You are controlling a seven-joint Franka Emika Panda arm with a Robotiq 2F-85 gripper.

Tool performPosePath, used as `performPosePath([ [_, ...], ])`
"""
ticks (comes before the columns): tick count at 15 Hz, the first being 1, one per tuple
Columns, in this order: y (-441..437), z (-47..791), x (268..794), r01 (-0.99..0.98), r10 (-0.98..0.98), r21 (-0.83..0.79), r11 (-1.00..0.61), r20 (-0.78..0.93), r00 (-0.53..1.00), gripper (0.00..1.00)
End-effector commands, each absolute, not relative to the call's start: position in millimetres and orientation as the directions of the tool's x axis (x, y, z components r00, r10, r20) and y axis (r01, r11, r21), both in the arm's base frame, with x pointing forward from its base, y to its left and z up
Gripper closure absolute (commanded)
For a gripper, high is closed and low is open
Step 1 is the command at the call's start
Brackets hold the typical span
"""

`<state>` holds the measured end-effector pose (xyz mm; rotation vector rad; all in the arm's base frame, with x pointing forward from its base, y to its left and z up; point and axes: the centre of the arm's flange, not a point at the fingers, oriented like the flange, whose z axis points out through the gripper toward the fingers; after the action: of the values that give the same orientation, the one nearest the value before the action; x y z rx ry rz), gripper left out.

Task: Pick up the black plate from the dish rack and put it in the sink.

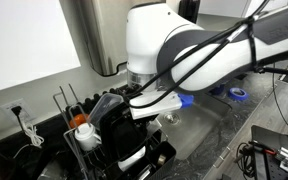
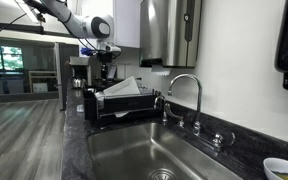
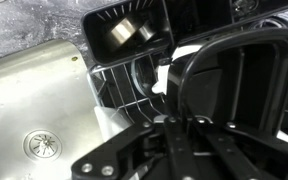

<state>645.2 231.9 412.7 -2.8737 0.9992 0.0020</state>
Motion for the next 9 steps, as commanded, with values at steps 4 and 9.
performPosePath([
  [4,233,469,604,-0.56,-0.566,-0.122,-0.819,0.014,0.825,0.98],
  [9,219,506,569,-0.526,-0.528,-0.054,-0.849,0.016,0.849,0.98],
])
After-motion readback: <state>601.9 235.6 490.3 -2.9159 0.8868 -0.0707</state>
